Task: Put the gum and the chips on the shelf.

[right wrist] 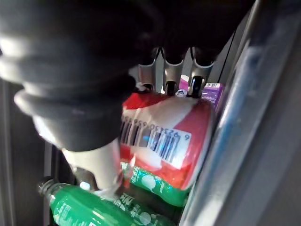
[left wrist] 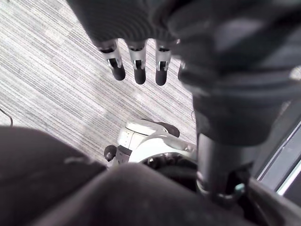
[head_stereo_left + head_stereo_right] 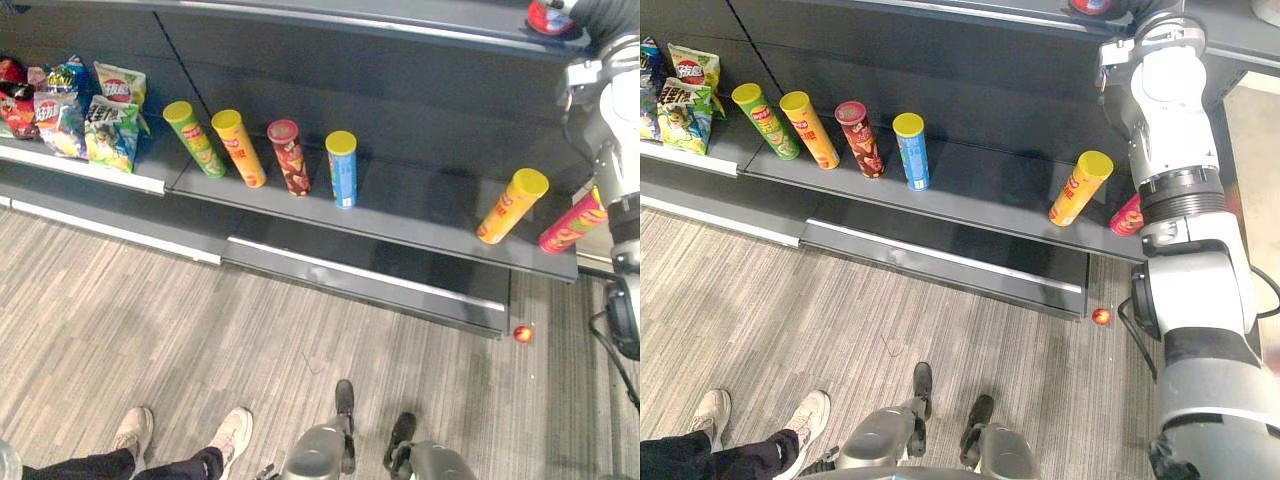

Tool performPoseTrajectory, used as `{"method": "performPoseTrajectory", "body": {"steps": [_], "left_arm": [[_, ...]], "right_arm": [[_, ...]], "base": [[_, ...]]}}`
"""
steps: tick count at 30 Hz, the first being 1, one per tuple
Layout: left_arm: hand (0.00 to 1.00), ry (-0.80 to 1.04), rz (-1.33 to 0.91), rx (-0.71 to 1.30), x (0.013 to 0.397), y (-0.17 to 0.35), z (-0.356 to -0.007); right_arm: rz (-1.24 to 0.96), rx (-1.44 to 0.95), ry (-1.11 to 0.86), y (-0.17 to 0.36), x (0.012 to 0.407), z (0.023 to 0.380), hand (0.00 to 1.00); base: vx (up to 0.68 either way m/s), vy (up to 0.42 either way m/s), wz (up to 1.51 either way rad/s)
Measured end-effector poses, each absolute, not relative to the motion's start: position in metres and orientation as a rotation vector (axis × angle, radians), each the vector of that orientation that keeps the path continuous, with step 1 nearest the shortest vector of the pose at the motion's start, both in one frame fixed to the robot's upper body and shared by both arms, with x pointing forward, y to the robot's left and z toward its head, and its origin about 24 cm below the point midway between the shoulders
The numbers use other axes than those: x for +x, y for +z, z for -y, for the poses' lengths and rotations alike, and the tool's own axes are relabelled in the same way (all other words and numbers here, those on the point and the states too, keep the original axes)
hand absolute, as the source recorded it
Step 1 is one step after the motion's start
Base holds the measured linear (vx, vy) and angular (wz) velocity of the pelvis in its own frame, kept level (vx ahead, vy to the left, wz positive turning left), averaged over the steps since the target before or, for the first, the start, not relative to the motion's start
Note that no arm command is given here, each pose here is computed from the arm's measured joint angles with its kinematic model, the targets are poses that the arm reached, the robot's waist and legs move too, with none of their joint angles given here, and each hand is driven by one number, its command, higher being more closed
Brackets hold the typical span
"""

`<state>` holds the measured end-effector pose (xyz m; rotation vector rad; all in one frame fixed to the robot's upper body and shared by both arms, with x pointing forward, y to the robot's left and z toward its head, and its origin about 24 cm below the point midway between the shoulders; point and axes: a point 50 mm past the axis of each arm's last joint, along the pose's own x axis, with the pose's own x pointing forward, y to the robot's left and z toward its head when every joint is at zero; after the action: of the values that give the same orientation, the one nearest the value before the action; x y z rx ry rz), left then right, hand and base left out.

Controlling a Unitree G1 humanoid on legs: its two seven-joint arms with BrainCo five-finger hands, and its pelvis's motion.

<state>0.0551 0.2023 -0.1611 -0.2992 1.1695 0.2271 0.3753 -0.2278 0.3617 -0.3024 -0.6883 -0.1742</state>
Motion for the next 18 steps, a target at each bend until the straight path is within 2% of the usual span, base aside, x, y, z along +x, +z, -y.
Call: {"method": "performPoseTrajectory", "body": {"steps": [18], "left_arm": [[0.00,0.226,-1.175,-0.303,0.0549,-0.1612,-0.2021]], "right_arm": [[0.703,-0.292,-0.168,0.3607,0.3763,0.2221,0.00]], "base": [[0.01,0.002,-0.01]]}}
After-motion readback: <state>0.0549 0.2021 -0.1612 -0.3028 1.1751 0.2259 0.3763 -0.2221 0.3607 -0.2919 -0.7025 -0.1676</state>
